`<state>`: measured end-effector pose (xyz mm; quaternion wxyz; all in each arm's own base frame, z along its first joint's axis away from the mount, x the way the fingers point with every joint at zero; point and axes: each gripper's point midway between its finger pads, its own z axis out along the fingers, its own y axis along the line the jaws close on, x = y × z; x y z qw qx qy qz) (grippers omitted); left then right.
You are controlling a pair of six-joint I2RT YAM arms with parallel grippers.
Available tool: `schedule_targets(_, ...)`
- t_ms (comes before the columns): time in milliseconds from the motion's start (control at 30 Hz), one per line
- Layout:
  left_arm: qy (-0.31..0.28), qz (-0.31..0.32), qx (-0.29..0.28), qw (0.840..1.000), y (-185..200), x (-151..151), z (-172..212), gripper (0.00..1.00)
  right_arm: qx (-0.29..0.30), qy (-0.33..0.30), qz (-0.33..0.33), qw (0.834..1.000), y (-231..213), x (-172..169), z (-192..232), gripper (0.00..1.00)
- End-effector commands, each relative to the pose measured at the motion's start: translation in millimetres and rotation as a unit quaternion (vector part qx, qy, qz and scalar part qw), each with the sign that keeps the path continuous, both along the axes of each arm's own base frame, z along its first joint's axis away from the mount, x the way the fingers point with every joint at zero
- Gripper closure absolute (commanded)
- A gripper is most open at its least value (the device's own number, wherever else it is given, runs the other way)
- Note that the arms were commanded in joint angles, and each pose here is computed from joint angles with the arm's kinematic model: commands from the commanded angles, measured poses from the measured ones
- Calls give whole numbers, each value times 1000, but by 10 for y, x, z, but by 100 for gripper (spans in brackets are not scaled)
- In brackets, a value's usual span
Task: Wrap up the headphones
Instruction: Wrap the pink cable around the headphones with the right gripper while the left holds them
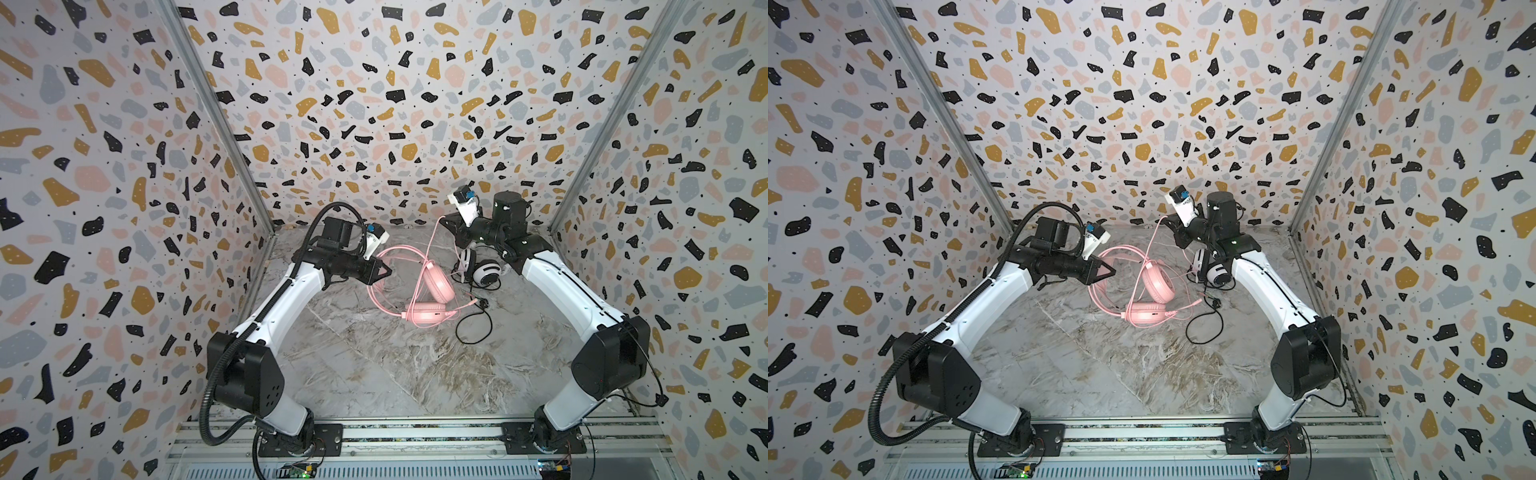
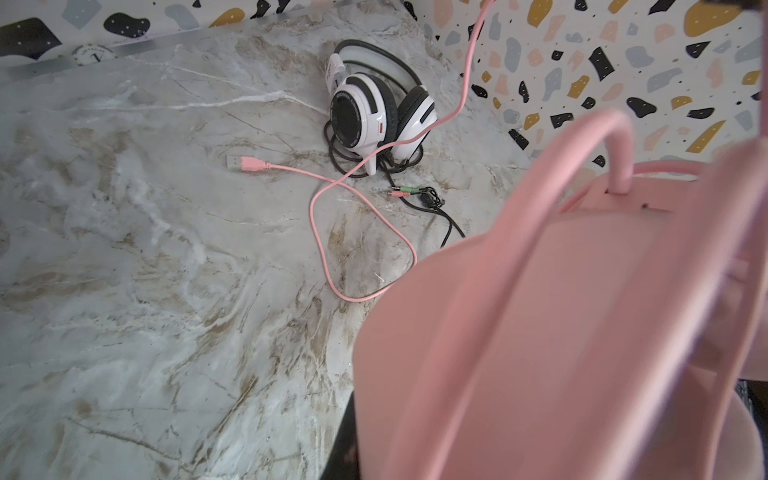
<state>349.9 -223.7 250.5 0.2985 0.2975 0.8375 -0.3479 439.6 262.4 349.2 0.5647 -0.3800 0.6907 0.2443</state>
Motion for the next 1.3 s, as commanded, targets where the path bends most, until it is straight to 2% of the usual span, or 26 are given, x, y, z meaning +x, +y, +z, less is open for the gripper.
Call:
schedule_targets(0, -43, -53, -73, 995, -142, -219, 581, 100, 32, -11, -13, 999, -83, 83, 91, 100)
schedule_targets(233, -63, -73, -129, 987, -215, -291, 933, 100, 39, 17, 6, 999, -45, 56, -169, 99)
schedule_targets(367, -68, -80, -151, 983, -237, -314, 1062, 100, 62, 38, 38, 997, -4, -1, -196, 90)
schedule_targets(667, -79, -80, -203, 973, -223, -326, 1350, 100, 114, 82, 116, 983, 26, -149, -197, 76)
schedule_targets(967, -79, -76, -215, 970, -186, -300, 1445, 100, 132, 112, 139, 975, -45, -167, -352, 65)
schedule_targets(1167, -88, -73, -242, 964, -193, -305, 1670, 100, 145, 137, 152, 968, -1, -178, -541, 59)
schedule_targets(1267, -94, -68, -255, 960, -181, -297, 1821, 100, 148, 146, 156, 966, 36, -193, -639, 53)
